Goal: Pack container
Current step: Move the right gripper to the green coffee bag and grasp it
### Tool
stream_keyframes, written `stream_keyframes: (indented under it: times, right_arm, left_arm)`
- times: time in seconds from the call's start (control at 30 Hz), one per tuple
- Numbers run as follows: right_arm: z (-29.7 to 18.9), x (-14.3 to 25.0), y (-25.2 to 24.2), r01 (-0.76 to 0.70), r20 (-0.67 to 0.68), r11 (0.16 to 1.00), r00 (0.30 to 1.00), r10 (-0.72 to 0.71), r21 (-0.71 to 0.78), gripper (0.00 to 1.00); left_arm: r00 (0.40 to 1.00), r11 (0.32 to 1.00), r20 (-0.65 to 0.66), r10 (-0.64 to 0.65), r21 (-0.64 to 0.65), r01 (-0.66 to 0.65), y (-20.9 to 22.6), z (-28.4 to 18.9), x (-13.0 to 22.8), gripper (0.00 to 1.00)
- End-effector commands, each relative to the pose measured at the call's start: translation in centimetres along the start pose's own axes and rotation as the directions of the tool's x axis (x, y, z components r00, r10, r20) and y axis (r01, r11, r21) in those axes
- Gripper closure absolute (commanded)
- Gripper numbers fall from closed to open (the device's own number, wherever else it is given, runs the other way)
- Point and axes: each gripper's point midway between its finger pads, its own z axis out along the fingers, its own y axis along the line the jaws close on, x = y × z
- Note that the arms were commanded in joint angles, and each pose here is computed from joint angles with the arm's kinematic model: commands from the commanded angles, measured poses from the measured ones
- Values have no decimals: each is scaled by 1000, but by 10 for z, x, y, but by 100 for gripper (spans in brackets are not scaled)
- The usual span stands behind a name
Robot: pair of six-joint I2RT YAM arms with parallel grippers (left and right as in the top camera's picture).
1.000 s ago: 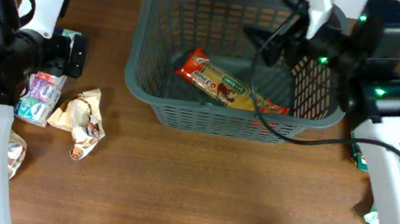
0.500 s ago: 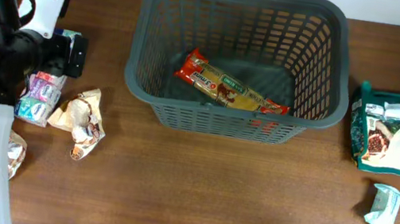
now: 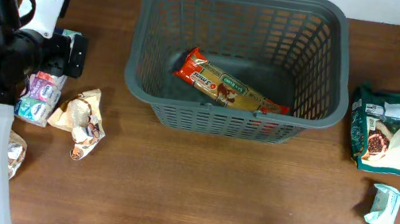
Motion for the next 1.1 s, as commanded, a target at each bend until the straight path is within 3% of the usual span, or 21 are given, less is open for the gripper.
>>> stream_keyframes:
  times: [0.0, 0.3, 0.53, 1.07]
  right_arm:
    - [29, -4, 25, 350, 21, 930, 936, -350, -112, 1]
    - [106, -25, 65, 484, 135, 844, 875, -465, -230, 1]
    - [150, -22, 92, 490, 138, 828, 872, -470, -274, 1]
    - [155, -40, 135, 439, 181, 860, 897, -403, -261, 1]
  left_arm:
    - [1000, 1000, -4, 11, 1, -11, 1, 2, 1, 1]
    - [1000, 1000, -4, 11, 1, -11, 1, 2, 1, 1]
    - [1000, 1000, -11, 9, 4, -9, 1, 5, 2, 1]
    - [991, 998, -137, -9, 53, 17, -3, 36, 22, 1]
